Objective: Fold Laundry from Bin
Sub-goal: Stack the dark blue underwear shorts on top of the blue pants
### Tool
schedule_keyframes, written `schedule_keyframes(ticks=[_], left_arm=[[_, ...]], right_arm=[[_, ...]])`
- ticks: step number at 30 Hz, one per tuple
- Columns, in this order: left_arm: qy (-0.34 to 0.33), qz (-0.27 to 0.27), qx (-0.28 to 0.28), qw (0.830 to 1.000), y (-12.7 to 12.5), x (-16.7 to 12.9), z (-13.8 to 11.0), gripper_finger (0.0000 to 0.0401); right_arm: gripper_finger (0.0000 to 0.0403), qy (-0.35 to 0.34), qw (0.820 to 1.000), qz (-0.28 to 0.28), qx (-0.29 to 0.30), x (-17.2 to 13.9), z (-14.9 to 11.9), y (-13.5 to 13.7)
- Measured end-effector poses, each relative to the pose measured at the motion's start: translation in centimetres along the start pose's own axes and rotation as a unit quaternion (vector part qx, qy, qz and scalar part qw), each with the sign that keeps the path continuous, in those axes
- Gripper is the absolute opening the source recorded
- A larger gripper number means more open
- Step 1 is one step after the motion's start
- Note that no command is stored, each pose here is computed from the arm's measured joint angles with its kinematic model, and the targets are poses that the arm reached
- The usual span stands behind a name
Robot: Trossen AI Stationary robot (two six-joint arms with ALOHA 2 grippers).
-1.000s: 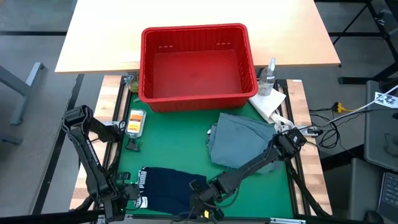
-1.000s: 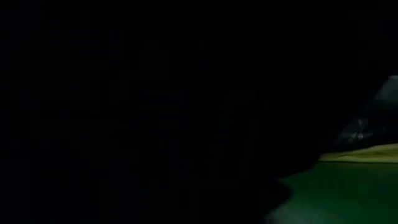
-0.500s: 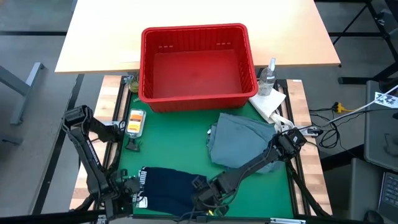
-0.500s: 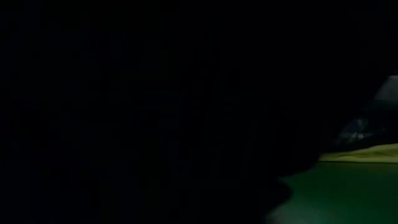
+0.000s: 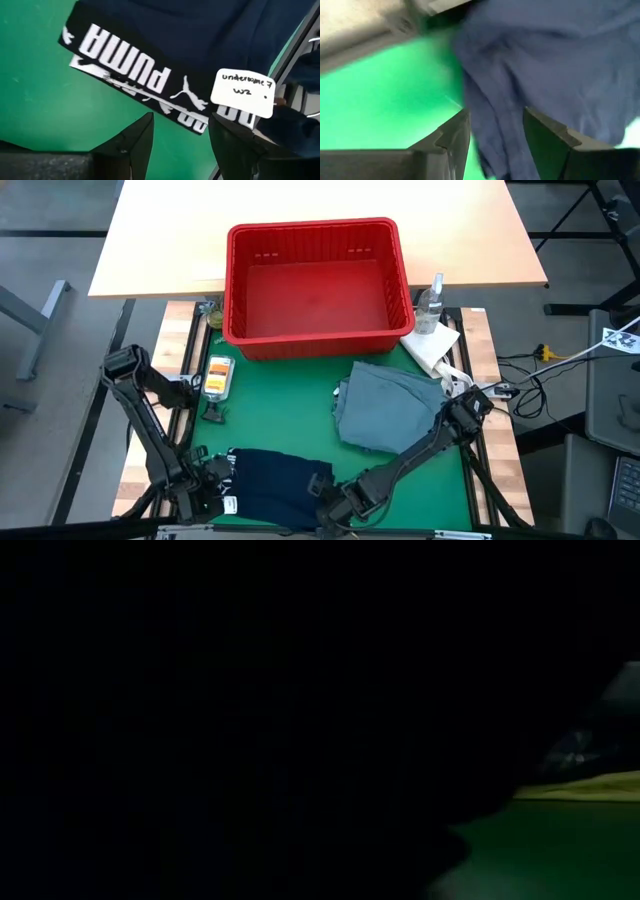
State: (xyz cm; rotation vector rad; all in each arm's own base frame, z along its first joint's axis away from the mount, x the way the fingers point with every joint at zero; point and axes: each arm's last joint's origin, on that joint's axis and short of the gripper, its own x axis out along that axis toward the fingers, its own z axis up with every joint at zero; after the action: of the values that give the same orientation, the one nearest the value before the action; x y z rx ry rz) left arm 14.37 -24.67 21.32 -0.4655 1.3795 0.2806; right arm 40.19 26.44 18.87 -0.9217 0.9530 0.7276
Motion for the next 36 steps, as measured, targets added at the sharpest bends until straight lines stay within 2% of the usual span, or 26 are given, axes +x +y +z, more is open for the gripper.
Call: schedule_keyframes(ticks=[3, 9, 20, 25, 30, 32, 36], left_arm=[[0.001, 0.006, 0.010, 1.000, 0.3, -0.3, 0.1, 0.0180], [0.013, 0.021, 0.018, 1.000, 1.1, -1.2, -0.1, 0.0179], [-0.005, 0.011, 0.017, 1.000, 2.7, -3.6, -0.1, 0.0179], [-0.052, -0.018, -0.058, 0.997, 2.6, -4.2, -1.0, 0.0179], [-0.130, -0.078, -0.154, 0.976, 1.9, -4.4, -2.3, 0.0179], [-0.143, -0.087, -0.156, 0.973, 1.8, -4.3, -2.5, 0.0179], [-0.150, -0.069, -0.156, 0.974, 1.5, -3.6, -2.1, 0.0179]], right_arm=[[0.0182, 0.016, 1.000, -0.018, 0.004, 0.7, -0.4, 0.1], [0.0182, 0.037, 0.999, -0.014, -0.008, 1.9, -1.3, 0.9], [0.0182, 0.050, 0.998, -0.028, 0.008, 3.8, -3.3, 0.8], [0.0182, 0.045, 0.998, -0.027, 0.017, 4.0, -3.6, 0.4], [0.0182, 0.042, 0.999, -0.021, 0.019, 4.0, -3.8, 0.2], [0.0182, 0.042, 0.999, -0.021, 0.019, 4.0, -3.8, 0.2], [0.0182, 0.042, 0.999, -0.020, 0.019, 4.1, -3.8, 0.3]])
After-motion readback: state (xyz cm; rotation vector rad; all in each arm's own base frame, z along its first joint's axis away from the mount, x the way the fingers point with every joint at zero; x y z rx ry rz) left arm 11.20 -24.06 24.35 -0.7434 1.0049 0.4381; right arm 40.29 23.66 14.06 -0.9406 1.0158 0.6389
